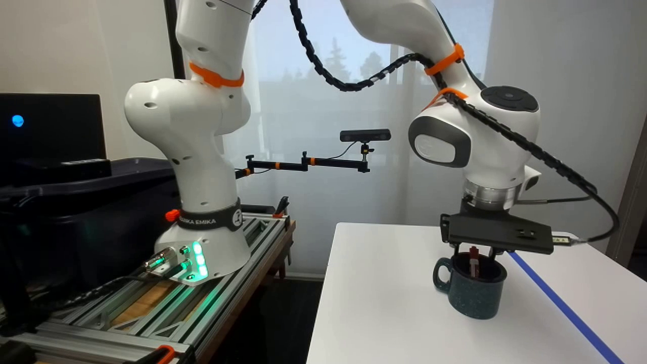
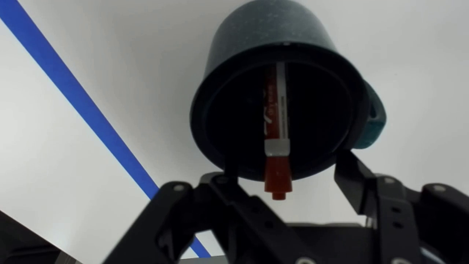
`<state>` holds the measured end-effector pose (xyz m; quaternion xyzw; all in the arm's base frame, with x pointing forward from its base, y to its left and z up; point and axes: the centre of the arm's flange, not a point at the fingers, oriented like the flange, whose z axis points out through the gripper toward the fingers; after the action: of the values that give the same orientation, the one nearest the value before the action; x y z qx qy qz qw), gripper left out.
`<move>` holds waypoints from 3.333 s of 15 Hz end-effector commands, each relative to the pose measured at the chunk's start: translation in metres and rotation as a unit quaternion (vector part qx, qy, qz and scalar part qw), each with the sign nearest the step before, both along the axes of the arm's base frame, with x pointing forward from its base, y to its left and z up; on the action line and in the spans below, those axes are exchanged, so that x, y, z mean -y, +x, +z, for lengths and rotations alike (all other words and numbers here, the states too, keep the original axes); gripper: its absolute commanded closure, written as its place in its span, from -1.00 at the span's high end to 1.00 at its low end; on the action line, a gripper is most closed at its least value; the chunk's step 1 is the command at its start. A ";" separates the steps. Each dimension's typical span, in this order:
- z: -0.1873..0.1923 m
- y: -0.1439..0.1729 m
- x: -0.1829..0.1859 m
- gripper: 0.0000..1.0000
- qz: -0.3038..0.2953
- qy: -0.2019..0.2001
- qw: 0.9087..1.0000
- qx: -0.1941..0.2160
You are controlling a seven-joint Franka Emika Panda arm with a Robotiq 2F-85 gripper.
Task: Remove the marker from the mug.
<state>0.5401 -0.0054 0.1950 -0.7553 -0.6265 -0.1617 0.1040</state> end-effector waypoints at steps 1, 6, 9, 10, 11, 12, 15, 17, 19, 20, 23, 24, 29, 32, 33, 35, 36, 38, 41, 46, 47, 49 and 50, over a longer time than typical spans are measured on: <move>-0.009 0.007 0.001 0.23 0.001 0.013 1.000 0.006; -0.014 0.013 0.005 0.00 -0.005 0.020 1.000 0.007; -0.019 0.015 0.007 -0.04 -0.007 0.024 1.000 0.004; -0.021 0.015 0.007 -0.07 -0.007 0.025 1.000 0.004; -0.023 0.015 0.008 -0.10 -0.006 0.027 1.000 0.004; -0.026 0.016 0.007 -0.13 -0.004 0.029 1.000 0.003; -0.033 0.018 0.008 -0.48 0.001 0.035 0.999 0.005; -0.033 0.017 0.008 -0.82 0.006 0.039 0.999 0.008; -0.026 0.015 0.008 -1.00 0.010 0.045 0.999 0.009; -0.021 0.012 0.008 -0.90 0.011 0.048 0.999 0.010; -0.001 0.005 0.007 -0.90 0.011 0.058 0.998 0.007; 0.004 0.004 0.008 -0.90 0.009 0.058 0.998 0.006; 0.038 -0.009 0.014 -0.90 0.004 0.056 0.998 0.006; 0.054 -0.021 0.016 -0.90 0.003 0.041 0.999 0.006; 0.057 -0.027 0.016 -0.90 0.003 0.031 1.000 0.003; 0.059 -0.039 0.015 -0.90 0.010 0.015 1.000 -0.005; 0.060 -0.045 0.015 -0.90 0.013 0.009 1.000 -0.008; 0.056 -0.059 0.012 -0.90 0.025 -0.004 0.999 -0.020; 0.046 -0.078 0.007 -0.90 0.049 -0.024 0.998 -0.040; 0.028 -0.098 -0.008 -0.90 0.091 -0.061 0.993 -0.049; 0.024 -0.100 -0.010 -0.90 0.100 -0.069 0.991 -0.048; 0.013 -0.102 -0.018 -0.90 0.121 -0.083 0.988 -0.039; 0.010 -0.103 -0.022 -0.90 0.129 -0.089 0.987 -0.035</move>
<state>0.4472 0.0038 0.2098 -0.6951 -0.7074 -0.0741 0.1044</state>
